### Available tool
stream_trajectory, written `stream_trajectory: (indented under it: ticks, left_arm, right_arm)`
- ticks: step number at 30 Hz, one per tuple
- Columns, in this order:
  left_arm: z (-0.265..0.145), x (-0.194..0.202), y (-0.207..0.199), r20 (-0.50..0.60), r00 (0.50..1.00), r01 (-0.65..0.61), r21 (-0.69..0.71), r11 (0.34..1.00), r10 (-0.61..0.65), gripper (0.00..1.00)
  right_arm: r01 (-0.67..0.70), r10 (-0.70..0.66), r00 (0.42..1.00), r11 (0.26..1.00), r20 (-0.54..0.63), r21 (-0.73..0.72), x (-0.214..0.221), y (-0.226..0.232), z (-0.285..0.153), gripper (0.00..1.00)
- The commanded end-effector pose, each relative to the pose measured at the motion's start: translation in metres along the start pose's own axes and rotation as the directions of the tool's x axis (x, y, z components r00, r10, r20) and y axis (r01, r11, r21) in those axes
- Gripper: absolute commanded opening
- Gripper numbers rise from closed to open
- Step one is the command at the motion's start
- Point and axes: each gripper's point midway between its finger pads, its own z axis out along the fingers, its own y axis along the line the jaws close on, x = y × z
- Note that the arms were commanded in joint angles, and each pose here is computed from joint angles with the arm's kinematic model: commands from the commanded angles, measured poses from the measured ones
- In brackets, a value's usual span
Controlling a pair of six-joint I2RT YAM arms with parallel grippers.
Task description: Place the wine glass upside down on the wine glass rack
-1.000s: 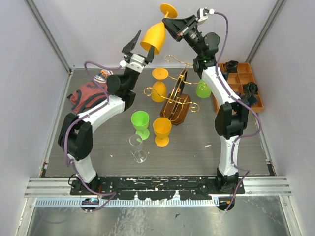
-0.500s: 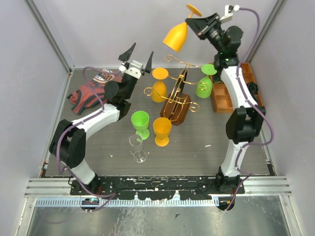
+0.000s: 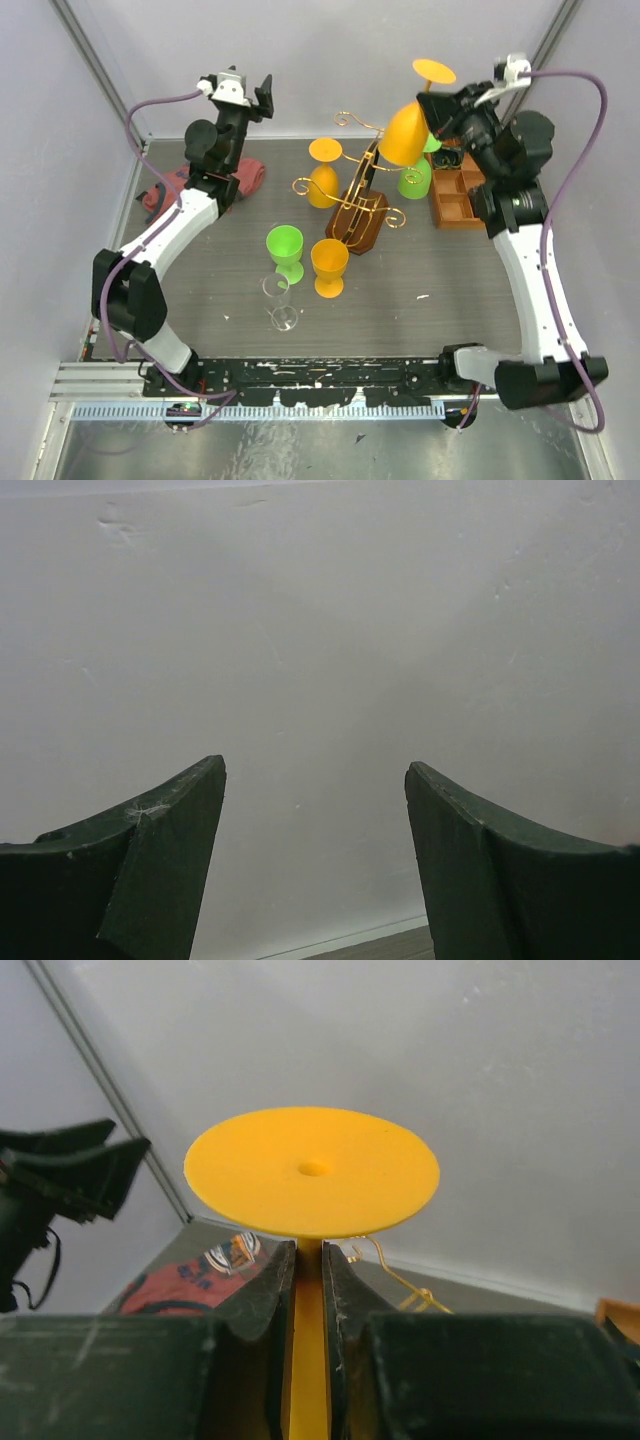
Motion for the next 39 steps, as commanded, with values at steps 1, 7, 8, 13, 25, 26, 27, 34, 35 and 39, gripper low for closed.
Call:
stream_trajectory:
  ticks: [1, 7, 8, 13, 25, 26, 27, 34, 35, 39]
  left_arm:
    - [0.01, -0.009, 0.013, 0.005, 0.999, 0.049, -0.039, 0.998, -0.049, 0.79]
    - [0.02, 0.001, 0.013, 0.001, 0.998, 0.057, -0.028, 0.998, -0.057, 0.79]
    - [0.022, 0.001, 0.013, 0.002, 0.998, 0.063, -0.025, 0.998, -0.063, 0.79]
    - [0.026, 0.007, 0.008, -0.001, 0.997, 0.074, -0.007, 0.997, -0.074, 0.79]
    - [0.027, 0.009, 0.009, 0.003, 0.998, 0.067, 0.0, 0.998, -0.067, 0.79]
    - [0.027, 0.01, 0.01, 0.002, 0.998, 0.064, -0.001, 0.998, -0.064, 0.79]
    - [0.027, 0.009, 0.01, 0.002, 0.998, 0.063, -0.001, 0.998, -0.063, 0.79]
    - [0.028, 0.011, 0.013, 0.001, 0.999, 0.054, -0.001, 0.999, -0.054, 0.79]
    - [0.028, 0.013, 0.013, -0.001, 0.999, 0.053, -0.001, 0.999, -0.053, 0.79]
    - [0.029, 0.015, 0.014, -0.002, 0.999, 0.052, 0.0, 0.999, -0.052, 0.79]
  right_arm:
    - [0.1, -0.086, 0.99, 0.985, -0.108, 0.137, 0.037, -0.027, -0.036, 0.01]
    - [0.192, -0.166, 0.973, 0.968, -0.16, 0.162, 0.065, -0.028, -0.083, 0.01]
    - [0.2, -0.173, 0.969, 0.967, -0.174, 0.157, 0.074, -0.028, -0.088, 0.01]
    - [0.215, -0.189, 0.97, 0.961, -0.154, 0.175, 0.09, -0.029, -0.112, 0.01]
    - [0.26, -0.227, 0.962, 0.933, -0.153, 0.25, 0.126, -0.051, -0.135, 0.01]
    - [0.266, -0.232, 0.96, 0.928, -0.154, 0.259, 0.127, -0.053, -0.136, 0.01]
    - [0.274, -0.24, 0.959, 0.924, -0.151, 0.268, 0.126, -0.055, -0.137, 0.01]
    - [0.317, -0.291, 0.948, 0.889, -0.127, 0.329, 0.116, -0.065, -0.144, 0.01]
    - [0.321, -0.294, 0.947, 0.888, -0.13, 0.33, 0.117, -0.065, -0.145, 0.01]
    - [0.293, -0.264, 0.955, 0.906, -0.134, 0.305, 0.132, -0.064, -0.144, 0.01]
